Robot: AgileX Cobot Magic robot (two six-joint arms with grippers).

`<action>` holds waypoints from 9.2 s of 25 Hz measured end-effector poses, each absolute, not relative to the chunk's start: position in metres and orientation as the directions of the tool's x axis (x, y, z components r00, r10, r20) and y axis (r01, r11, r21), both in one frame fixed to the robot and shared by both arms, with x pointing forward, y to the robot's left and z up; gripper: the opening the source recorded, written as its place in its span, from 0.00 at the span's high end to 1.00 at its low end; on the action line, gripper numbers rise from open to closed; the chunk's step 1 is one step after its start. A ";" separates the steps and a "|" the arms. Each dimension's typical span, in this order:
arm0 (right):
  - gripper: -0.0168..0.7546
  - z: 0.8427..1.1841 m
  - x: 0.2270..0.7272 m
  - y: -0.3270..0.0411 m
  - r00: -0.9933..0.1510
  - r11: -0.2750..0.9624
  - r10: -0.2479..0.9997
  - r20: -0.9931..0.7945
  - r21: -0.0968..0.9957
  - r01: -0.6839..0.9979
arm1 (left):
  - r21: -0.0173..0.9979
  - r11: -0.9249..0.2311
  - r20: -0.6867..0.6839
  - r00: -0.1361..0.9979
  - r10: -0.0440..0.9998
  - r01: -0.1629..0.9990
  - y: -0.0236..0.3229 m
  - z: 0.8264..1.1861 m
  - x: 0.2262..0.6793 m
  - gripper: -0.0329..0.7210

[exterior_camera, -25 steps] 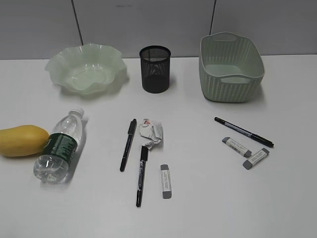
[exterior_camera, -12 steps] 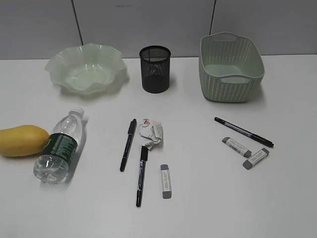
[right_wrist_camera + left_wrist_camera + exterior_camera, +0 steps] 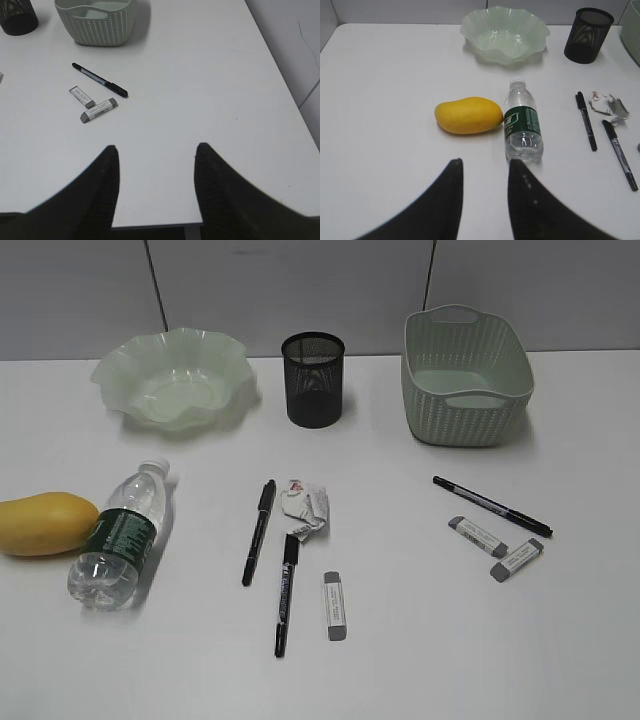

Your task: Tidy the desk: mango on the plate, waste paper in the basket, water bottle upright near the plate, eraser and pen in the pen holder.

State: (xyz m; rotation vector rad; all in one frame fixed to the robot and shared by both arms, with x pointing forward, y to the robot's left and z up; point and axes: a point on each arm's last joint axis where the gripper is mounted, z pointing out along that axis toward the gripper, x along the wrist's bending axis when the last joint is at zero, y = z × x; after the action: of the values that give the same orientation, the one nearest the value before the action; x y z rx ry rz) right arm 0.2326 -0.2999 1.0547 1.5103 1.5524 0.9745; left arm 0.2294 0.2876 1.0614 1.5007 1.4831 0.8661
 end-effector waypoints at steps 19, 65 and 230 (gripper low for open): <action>0.47 1.055 0.233 -0.300 -0.025 0.015 1.000 -0.005 0.903 0.430 | 0.907 0.039 -0.068 0.055 0.996 0.419 0.289 1.061 0.229 0.63; 0.47 1.055 0.233 -0.300 -0.025 0.015 1.000 -0.005 0.903 0.429 | 0.571 -0.353 0.131 0.342 0.931 0.741 0.296 1.083 0.353 0.29; 0.47 1.055 0.233 -0.300 -0.024 0.015 1.000 -0.005 0.904 0.427 | 0.871 -0.173 0.053 0.262 0.964 0.459 0.203 0.980 0.714 0.16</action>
State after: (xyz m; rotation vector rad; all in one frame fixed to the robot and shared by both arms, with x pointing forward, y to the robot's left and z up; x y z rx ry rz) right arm 0.2328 -0.2999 1.0550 1.5078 1.5498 0.9759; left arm 0.7139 0.2032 0.9798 1.7639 1.3056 0.8269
